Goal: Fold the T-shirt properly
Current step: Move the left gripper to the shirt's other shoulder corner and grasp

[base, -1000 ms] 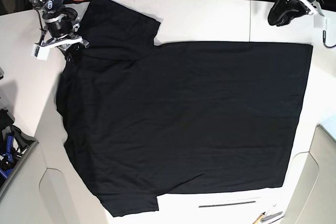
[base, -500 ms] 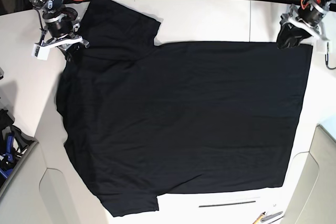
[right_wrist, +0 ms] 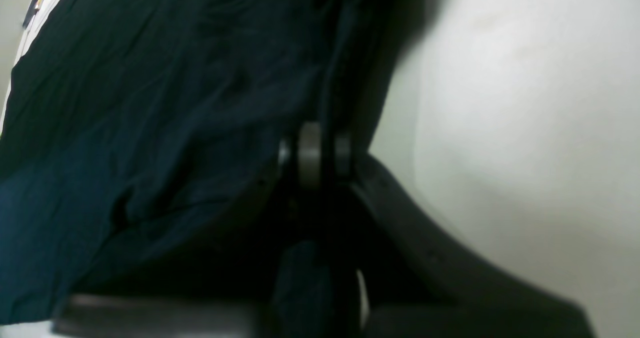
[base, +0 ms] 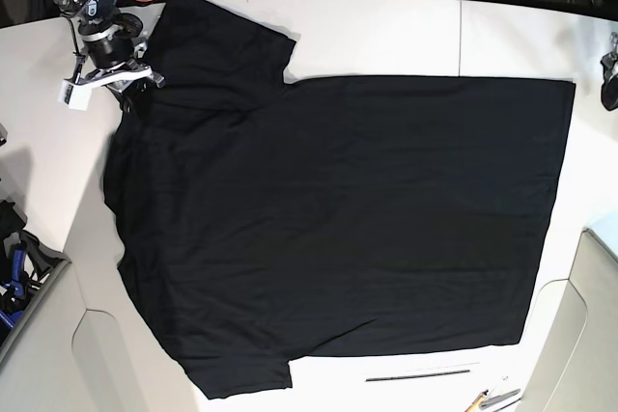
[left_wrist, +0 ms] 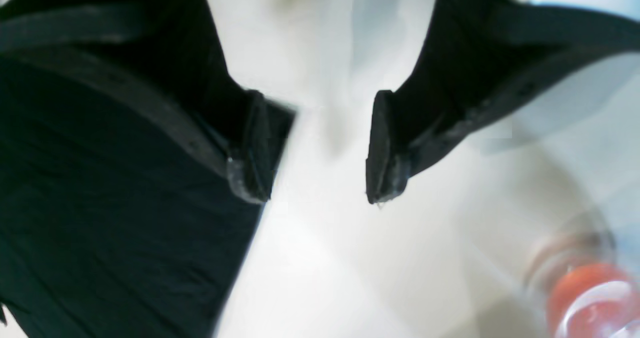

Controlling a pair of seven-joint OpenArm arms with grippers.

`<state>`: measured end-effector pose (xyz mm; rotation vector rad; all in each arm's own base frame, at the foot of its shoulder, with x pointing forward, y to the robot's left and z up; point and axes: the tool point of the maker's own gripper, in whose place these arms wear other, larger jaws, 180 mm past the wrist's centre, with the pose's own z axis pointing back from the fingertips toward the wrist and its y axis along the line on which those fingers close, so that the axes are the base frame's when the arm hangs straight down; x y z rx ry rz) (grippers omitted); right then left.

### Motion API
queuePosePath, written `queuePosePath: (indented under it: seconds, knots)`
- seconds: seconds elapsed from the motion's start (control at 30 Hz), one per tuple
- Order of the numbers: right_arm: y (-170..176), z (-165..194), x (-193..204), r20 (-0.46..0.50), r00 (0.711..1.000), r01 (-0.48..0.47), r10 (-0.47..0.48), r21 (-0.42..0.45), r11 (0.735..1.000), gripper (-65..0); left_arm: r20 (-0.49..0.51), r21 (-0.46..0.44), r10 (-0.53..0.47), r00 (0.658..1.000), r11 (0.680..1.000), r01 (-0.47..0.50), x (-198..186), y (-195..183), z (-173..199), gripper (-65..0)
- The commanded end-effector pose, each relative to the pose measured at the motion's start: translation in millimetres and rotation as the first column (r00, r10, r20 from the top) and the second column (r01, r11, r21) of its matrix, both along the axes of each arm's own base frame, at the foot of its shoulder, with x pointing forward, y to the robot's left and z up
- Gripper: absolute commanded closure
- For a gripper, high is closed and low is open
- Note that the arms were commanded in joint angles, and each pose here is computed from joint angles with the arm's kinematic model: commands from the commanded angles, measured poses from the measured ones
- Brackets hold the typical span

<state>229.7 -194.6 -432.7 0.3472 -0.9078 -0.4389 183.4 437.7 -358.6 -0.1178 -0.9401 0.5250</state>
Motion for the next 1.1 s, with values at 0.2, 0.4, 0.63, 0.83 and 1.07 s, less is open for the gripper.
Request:
queuePosePath:
  seconds: [0.2,0.4,0.63,0.83,1.07]
  knots:
    - [-1,1,-1,-0.002,1.0,-0.006,0.006,-0.008,1.0,0.0,0.004,-0.104,0.101,0.995,0.989,-0.1,-7,18,-18,-33.3]
    - [-1,1,0,-0.002,1.0,-0.006,0.006,-0.008,1.0,0.0,-0.001,-0.182,0.123,0.992,0.976,-0.121,-9,15,-32,-33.3]
    - [-1,1,0,-0.002,1.0,-0.006,0.006,-0.008,1.0,0.0,-0.027,-0.241,0.07,0.997,0.968,-0.074,-5,-7,-43,-33.3]
    - [-1,1,-1,-0.002,1.0,-0.006,0.006,-0.007,1.0,0.0,-0.068,-0.279,-0.027,0.997,0.96,0.007,-1,-40,-63,-33.3]
    - [-1,1,0,-0.002,1.0,-0.006,0.006,-0.007,1.0,0.0,-0.082,-0.352,-0.075,0.994,0.935,0.041,-6,-70,-77,-33.3]
